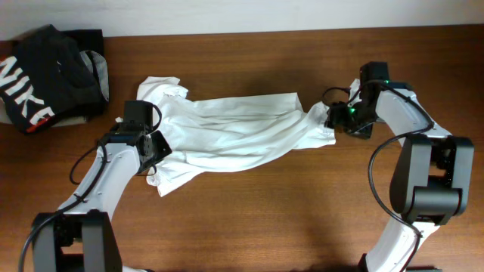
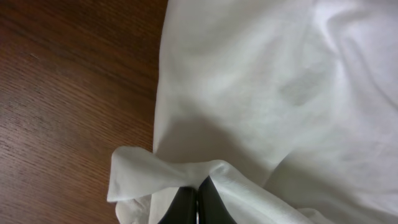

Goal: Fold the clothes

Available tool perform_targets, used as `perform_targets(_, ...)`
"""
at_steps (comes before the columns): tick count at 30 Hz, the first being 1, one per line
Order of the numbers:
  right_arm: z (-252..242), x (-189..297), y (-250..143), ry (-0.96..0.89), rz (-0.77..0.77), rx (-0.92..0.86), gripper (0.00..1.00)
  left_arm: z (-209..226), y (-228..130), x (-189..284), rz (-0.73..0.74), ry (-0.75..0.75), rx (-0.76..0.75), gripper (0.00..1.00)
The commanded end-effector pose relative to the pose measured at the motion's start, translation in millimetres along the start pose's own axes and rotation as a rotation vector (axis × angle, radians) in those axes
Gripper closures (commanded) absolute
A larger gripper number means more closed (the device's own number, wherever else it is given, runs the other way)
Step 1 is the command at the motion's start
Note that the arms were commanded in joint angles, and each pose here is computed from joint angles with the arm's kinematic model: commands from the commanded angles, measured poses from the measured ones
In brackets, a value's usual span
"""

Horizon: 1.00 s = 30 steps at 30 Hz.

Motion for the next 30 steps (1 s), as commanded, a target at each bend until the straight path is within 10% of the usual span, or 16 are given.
perform_targets(1, 5.7, -14.9, -12.2, -0.021, 0.037, 0.032, 0.41, 2.1, 4.2, 0.1, -0.011, 0.014, -0.008, 0.99)
perform_targets(10, 6.0, -38.6, -19.9, -0.096, 0.082, -0.043, 0.83, 2.2, 3.5, 0.1, -0.007, 0.015, -0.010, 0.99)
perform_targets(16, 6.4, -38.8, -17.4, -0.099, 0.061, -0.177, 0.95, 3.7, 1.6, 3.9, 0.009, 0.024, -0.012, 0.99)
perform_targets(30, 20.9, 22.2, -22.3, -0.058, -0.009, -0.162, 0.96, 22.5, -18.0, 87.4, -0.028, 0.005, -0.008, 0.99)
Point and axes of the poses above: each gripper's point midway between its finger pads, its own x axis back along the fingers, its own z axis along the line the jaws close on, y = z × x, the point moved 7 cm from there along x, back along the fingers, and after that the axes turned 2 degrees about -x, right-handed, at the moved point
